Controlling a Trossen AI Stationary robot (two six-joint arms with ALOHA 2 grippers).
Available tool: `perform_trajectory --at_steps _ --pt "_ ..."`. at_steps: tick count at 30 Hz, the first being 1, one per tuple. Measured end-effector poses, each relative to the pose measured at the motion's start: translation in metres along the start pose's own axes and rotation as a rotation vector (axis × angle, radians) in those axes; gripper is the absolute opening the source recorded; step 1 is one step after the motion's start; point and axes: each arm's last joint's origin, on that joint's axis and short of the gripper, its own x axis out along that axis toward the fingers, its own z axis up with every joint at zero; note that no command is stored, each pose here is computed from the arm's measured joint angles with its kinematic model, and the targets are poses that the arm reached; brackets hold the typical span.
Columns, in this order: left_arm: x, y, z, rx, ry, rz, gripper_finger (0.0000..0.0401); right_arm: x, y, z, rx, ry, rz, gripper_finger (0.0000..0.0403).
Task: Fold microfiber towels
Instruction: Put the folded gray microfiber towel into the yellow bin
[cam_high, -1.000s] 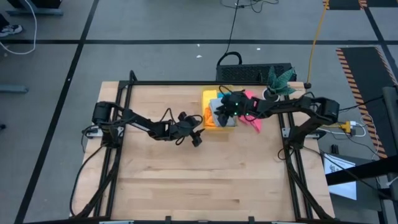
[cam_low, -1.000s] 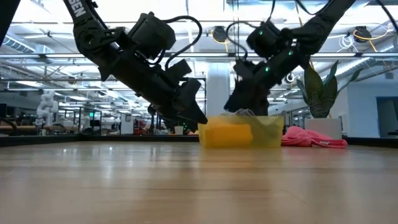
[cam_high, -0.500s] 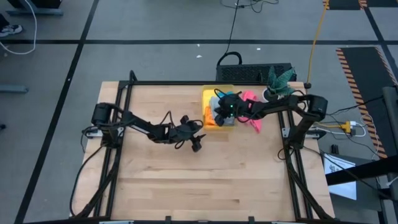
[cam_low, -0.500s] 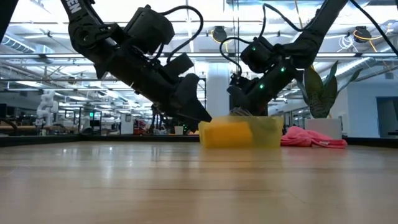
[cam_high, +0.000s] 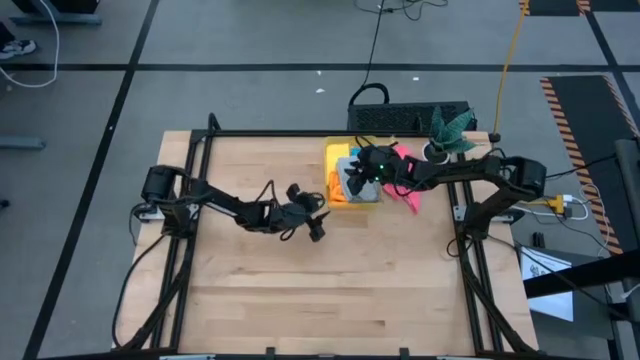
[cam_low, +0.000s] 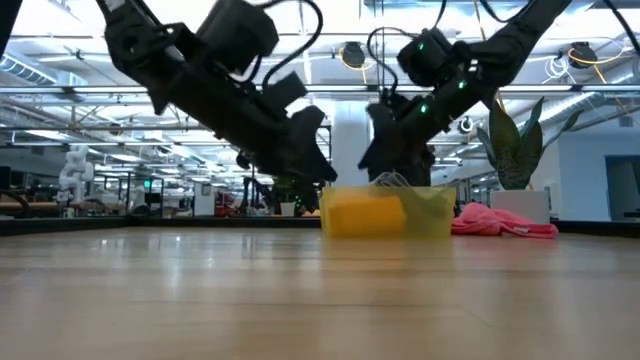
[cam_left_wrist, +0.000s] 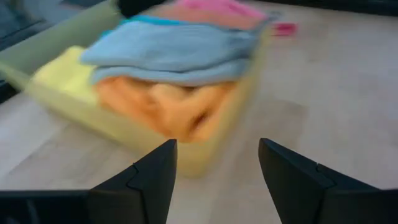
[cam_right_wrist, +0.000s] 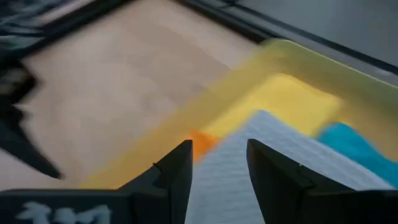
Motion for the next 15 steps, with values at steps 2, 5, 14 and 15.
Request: perform_trajectory --at_steps 2,5,14,15 --pt "0.007 0.008 -0.002 -0.033 0.017 0.029 0.0227 0.006 -0.003 -0.005 0.014 0.003 -0.081 0.0145" --pt "0.016 0.017 -0.012 -0.036 0.080 0.013 0.0227 0.016 -0.008 -0.015 0.014 0.029 -0.144 0.0133" --pt "0.036 0.005 -0.029 0.050 0.029 -0.235 0.0227 0.046 -0.015 -0.038 -0.023 0.064 -0.209 0.0097" --pt "0.036 0.003 -0.029 0.052 0.015 -0.247 0.0227 0.046 -0.015 -0.038 -0.025 0.065 -0.221 0.0097"
